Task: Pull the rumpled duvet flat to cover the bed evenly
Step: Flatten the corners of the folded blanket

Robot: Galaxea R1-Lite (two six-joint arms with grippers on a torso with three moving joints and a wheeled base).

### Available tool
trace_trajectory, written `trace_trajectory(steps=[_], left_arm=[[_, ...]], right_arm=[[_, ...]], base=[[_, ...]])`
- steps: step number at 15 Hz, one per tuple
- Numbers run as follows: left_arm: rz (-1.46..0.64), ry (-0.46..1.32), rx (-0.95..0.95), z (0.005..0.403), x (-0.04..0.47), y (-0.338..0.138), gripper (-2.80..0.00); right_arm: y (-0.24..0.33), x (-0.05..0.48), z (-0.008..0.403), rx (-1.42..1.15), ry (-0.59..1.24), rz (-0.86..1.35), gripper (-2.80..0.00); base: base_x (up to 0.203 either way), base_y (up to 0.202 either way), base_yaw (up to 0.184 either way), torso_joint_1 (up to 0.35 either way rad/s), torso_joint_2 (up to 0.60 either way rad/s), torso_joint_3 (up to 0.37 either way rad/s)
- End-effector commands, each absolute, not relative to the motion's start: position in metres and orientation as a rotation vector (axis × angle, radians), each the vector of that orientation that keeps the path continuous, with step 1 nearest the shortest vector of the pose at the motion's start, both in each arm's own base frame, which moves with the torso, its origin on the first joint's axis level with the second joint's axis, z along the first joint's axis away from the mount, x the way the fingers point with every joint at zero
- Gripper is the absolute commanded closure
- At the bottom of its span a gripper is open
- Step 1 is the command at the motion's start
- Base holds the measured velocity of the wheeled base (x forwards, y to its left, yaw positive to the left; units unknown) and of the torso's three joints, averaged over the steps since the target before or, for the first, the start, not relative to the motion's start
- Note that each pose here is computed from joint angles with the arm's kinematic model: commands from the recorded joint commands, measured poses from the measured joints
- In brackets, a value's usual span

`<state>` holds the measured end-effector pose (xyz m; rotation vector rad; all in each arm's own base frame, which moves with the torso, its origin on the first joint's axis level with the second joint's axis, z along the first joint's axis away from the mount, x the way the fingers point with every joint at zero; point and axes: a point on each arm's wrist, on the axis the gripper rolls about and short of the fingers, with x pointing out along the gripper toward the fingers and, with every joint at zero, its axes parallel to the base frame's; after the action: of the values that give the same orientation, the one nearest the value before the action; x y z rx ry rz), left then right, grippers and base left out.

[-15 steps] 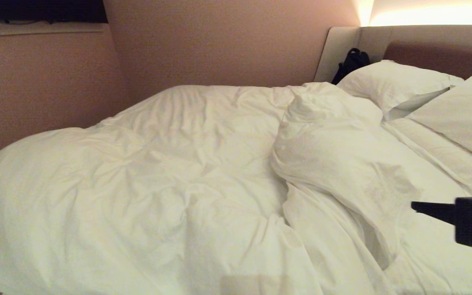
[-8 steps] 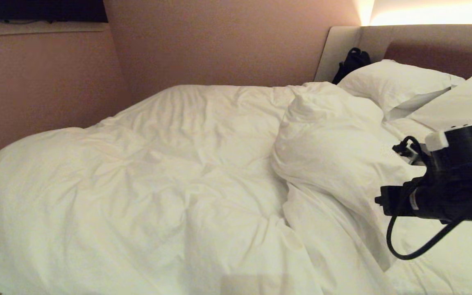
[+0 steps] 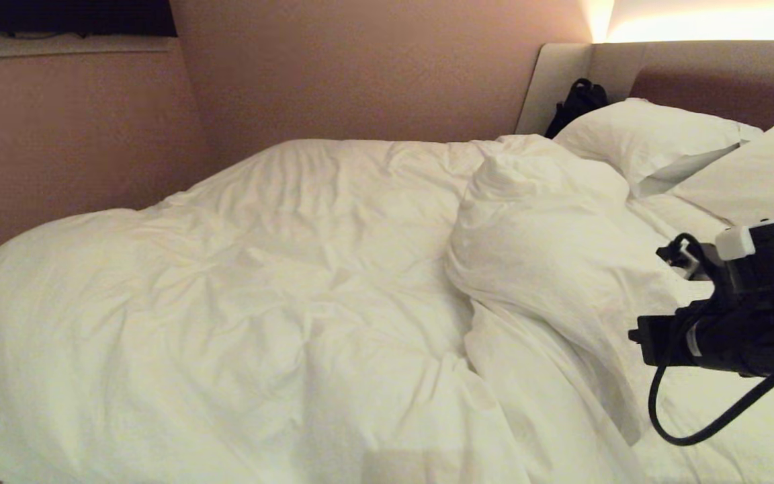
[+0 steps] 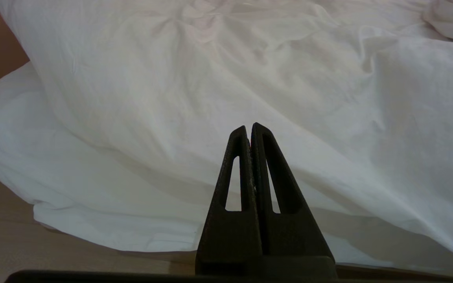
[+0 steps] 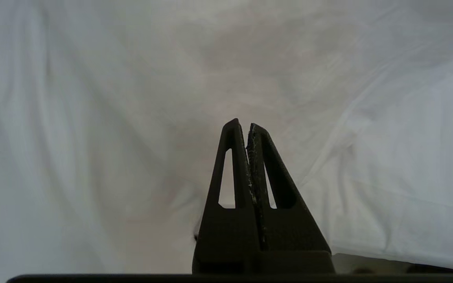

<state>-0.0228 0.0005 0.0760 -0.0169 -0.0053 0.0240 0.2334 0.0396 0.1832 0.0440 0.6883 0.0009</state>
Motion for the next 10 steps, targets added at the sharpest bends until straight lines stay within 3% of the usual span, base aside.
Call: trace_trajectory(steps=[1, 10], left_arm=[[0.024, -0.006, -0.017, 0.076, -0.023, 0.001, 0.0], [0.024, -0.006, -0.017, 0.076, -0.023, 0.001, 0.0]], right_arm=[[0.024, 0.234, 0.19, 0.108, 0.648, -0.034, 0.0], [-0.076, 0.249, 0.18, 0.227, 0.535, 0.128, 0.0]], base=[[0.0, 0.0, 0.0, 0.0, 0.0, 0.0], [0.0, 0.0, 0.0, 0.0, 0.0, 0.0]])
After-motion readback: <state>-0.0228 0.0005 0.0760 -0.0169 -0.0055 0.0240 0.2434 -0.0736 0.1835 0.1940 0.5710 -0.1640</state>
